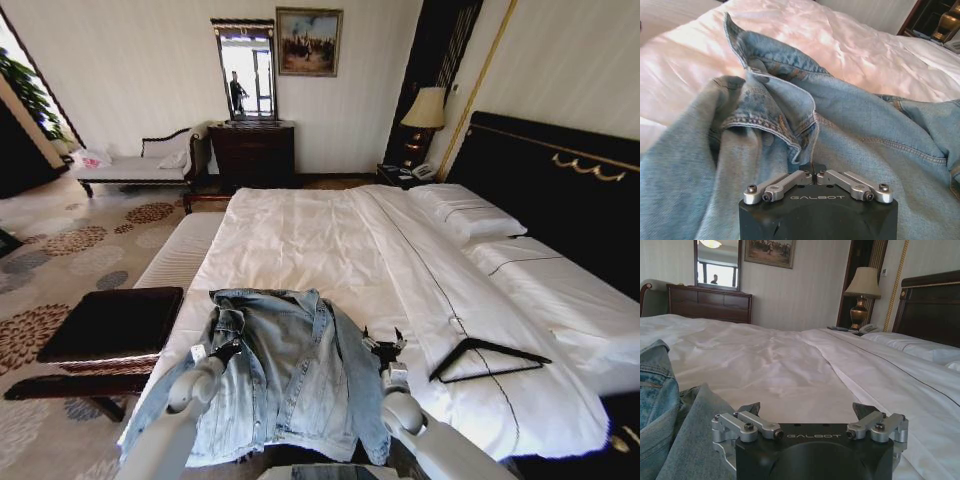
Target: Pick up the clothes from the bed and hang them on the clothes hanger.
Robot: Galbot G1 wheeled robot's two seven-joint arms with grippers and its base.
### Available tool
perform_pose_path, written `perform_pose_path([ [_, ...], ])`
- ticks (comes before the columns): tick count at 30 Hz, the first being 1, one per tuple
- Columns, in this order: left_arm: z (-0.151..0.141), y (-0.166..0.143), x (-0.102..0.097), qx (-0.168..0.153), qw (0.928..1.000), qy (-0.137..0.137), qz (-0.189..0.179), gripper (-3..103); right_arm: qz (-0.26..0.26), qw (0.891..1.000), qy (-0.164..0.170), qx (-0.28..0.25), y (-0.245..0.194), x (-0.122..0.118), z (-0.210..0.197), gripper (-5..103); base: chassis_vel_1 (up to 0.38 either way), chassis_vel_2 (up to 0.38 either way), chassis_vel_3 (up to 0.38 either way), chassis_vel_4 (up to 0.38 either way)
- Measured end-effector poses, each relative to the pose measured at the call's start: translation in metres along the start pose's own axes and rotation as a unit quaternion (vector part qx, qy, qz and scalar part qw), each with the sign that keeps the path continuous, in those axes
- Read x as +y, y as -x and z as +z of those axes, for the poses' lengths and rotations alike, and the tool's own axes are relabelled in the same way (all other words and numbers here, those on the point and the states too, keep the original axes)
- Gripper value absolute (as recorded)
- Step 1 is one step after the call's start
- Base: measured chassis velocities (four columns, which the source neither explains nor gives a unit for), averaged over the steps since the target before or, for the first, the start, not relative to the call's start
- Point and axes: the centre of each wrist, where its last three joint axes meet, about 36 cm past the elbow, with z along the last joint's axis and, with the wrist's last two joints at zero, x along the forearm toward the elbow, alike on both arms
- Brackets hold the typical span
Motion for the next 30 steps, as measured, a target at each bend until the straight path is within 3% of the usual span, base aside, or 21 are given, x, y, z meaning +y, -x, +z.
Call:
perform_pose_path([
  [6, -0.001, -0.024, 0.005, -0.006, 1.0000, 0.005, -0.004, 0, -0.003, 1.000, 0.002, -0.003, 0.003, 0.005, -0.001, 100, 0.000, 0.000, 0.000, 0.000],
  [13, -0.013, -0.060, 0.025, -0.026, 0.9991, 0.003, -0.033, 0, 0.000, 1.000, 0.005, -0.006, 0.005, 0.005, -0.003, 100, 0.000, 0.000, 0.000, 0.000],
  [21, -0.015, -0.082, 0.035, -0.033, 0.9983, -0.002, -0.048, 0, 0.012, 1.000, 0.019, -0.003, 0.015, 0.004, -0.006, 100, 0.000, 0.000, 0.000, 0.000],
  [26, -0.008, -0.086, 0.043, -0.021, 0.9980, -0.008, -0.059, 0, 0.018, 0.999, 0.025, -0.008, 0.026, 0.003, -0.013, 100, 0.000, 0.000, 0.000, 0.000],
  [30, 0.003, -0.078, 0.043, 0.011, 0.9982, -0.015, -0.057, 0, 0.026, 0.999, 0.031, -0.012, 0.039, 0.001, -0.020, 100, 0.000, 0.000, 0.000, 0.000],
])
